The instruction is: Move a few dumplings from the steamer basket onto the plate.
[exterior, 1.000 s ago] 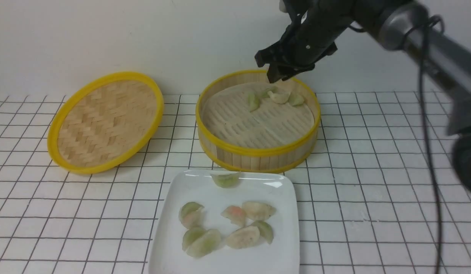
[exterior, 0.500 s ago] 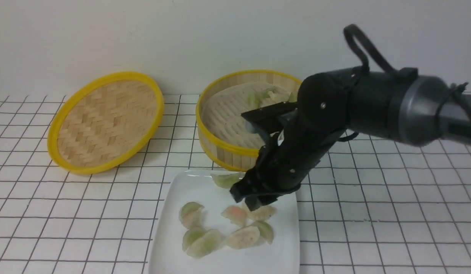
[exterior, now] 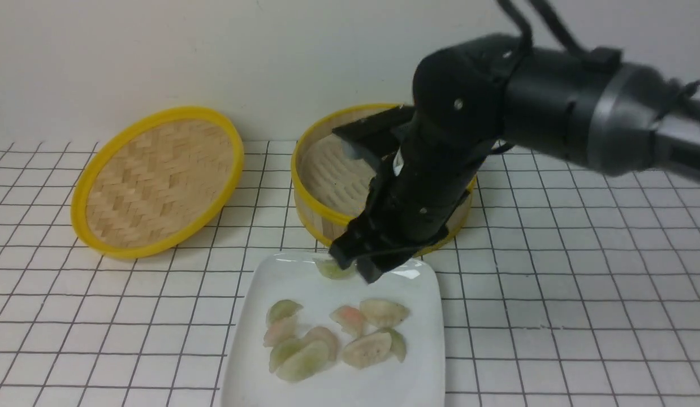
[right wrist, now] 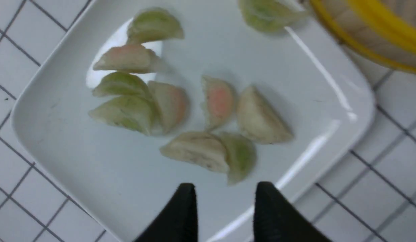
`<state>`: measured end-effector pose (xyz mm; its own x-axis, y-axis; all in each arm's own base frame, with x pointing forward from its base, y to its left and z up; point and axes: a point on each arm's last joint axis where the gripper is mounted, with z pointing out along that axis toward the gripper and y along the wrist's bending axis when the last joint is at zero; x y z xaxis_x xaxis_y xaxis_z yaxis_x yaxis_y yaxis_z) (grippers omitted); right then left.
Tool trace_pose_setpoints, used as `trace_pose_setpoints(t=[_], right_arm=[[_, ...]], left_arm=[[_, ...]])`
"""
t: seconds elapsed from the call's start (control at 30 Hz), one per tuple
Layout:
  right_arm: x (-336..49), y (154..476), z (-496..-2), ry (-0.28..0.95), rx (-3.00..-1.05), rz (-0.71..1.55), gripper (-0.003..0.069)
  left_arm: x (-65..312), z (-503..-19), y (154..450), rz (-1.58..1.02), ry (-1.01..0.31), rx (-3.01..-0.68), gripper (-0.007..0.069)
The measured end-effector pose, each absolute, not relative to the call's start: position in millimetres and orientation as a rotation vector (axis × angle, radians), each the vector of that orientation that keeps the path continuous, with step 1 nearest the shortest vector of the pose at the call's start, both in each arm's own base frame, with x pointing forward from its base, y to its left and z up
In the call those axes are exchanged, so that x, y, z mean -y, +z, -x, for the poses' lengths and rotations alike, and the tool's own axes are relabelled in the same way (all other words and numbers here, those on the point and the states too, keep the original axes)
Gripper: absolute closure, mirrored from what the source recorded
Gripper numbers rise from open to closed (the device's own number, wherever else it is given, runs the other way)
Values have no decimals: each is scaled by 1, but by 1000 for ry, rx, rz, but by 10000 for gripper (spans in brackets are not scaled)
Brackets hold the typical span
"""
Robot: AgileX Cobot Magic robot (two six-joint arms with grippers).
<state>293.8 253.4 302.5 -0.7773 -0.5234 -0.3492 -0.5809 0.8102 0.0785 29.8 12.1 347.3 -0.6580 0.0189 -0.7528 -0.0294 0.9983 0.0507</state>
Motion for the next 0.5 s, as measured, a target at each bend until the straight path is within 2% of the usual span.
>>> trace_pose_setpoints(t=[0.07, 0.1, 0.13, 0.17, 0.3, 0.4, 0.5], right_arm=[[-233, 341, -280, 218, -2603, 761, 589], [-226, 353, -274, 214, -2573, 734, 613], [-217, 365, -267, 208, -2546, 701, 634], [-197, 393, -245, 236, -2478, 637, 653], [-129, 438, -167, 379, -2253, 460, 671], [-89, 436, -119, 490, -2052, 402, 673], [-62, 412, -86, 557, -1852, 381, 673]], left_arm=[[-12, -31, 348, 6, 69, -2277, 631], [-12, -31, 348, 5, 66, -2273, 631], [-11, -31, 349, 4, 64, -2267, 631], [-11, -32, 349, 3, 59, -2257, 631], [-9, -34, 352, -6, 26, -2214, 631], [-6, -36, 354, -8, -5, -2190, 631], [-4, -36, 355, -10, -43, -2185, 631]])
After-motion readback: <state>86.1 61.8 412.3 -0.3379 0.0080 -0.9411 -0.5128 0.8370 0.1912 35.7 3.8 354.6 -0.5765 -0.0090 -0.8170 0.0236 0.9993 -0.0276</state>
